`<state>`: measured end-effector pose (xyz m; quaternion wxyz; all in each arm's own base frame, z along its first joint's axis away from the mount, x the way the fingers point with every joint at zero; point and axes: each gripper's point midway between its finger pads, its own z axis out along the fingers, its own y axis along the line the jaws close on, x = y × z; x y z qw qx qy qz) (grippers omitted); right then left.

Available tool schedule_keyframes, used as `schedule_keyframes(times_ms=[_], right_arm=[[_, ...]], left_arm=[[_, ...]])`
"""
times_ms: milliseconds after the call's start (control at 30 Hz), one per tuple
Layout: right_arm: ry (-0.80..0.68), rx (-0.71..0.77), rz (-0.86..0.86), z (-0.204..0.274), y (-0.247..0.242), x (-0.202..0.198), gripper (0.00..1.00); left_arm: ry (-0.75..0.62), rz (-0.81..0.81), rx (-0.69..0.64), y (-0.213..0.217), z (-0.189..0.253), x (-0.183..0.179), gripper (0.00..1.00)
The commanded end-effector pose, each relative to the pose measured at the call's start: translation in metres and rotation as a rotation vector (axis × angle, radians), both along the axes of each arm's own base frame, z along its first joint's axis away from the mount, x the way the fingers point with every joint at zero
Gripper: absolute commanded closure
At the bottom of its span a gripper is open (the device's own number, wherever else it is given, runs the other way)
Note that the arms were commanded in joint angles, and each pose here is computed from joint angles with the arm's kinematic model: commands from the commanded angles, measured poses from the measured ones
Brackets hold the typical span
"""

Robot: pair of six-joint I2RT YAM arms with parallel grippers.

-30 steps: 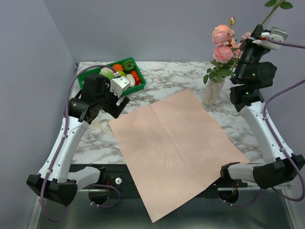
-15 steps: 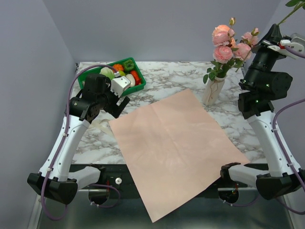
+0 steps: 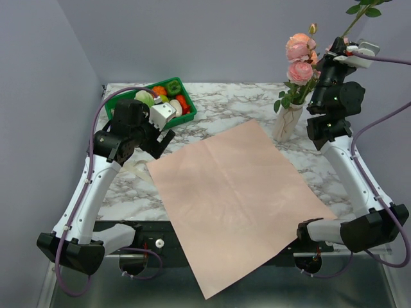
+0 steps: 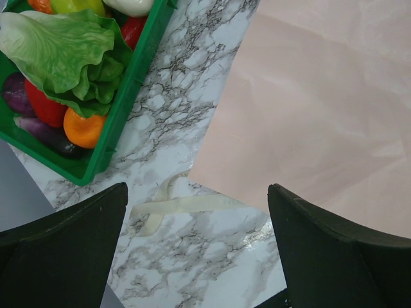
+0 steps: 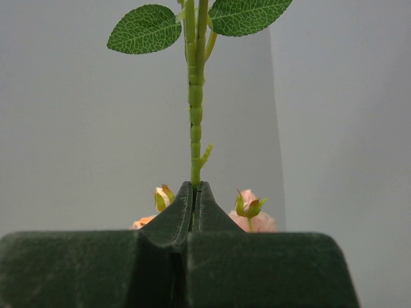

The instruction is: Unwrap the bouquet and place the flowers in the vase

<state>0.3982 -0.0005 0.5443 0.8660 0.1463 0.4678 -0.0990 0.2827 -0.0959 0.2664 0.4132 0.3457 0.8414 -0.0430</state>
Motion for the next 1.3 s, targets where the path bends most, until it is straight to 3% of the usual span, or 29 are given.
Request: schedule_keyframes(times_ms=[0, 333, 433, 533, 567, 667, 767, 1033, 1267], right_arm=[[-0.042, 0.023, 0.032, -0.005, 0.005, 0.011, 0.99], [0.041, 0.013, 0.055, -0.063, 0.015, 0.039, 0.99], [0.138, 0.012, 0.095, -0.085, 0.023, 0.046, 0.99], [0.233, 0.024, 0.157, -0.113, 0.031, 0.041, 0.62], [0.255, 0.024, 0.185, -0.116, 0.035, 0.033, 0.39], [0.337, 0.038, 0.242, -0.141, 0.045, 0.021, 0.11], [0.429, 0.024, 0.280, -0.162, 0.056, 0.015, 0.00], [0.592, 0.046, 0.373, -0.182, 0.079, -0.006, 0.00], [0.821, -0.029, 0.484, -0.227, 0.140, -0.041, 0.00]], left_arm=[[-0.011, 0.003, -0.012, 0.000, 0.009, -0.001, 0.01], [-0.001, 0.004, -0.008, 0.001, 0.003, 0.000, 0.01], [0.000, 0.005, -0.011, 0.000, 0.003, 0.000, 0.01], [0.004, 0.002, -0.028, -0.002, 0.004, -0.001, 0.01], [0.002, 0.003, -0.032, -0.003, 0.004, 0.000, 0.01], [0.009, 0.000, -0.051, -0.007, 0.004, 0.000, 0.01], [0.014, -0.005, -0.077, -0.011, 0.006, 0.001, 0.01], [0.012, -0.001, -0.110, -0.016, 0.010, 0.001, 0.01], [0.018, -0.001, -0.134, -0.020, 0.008, 0.003, 0.01]])
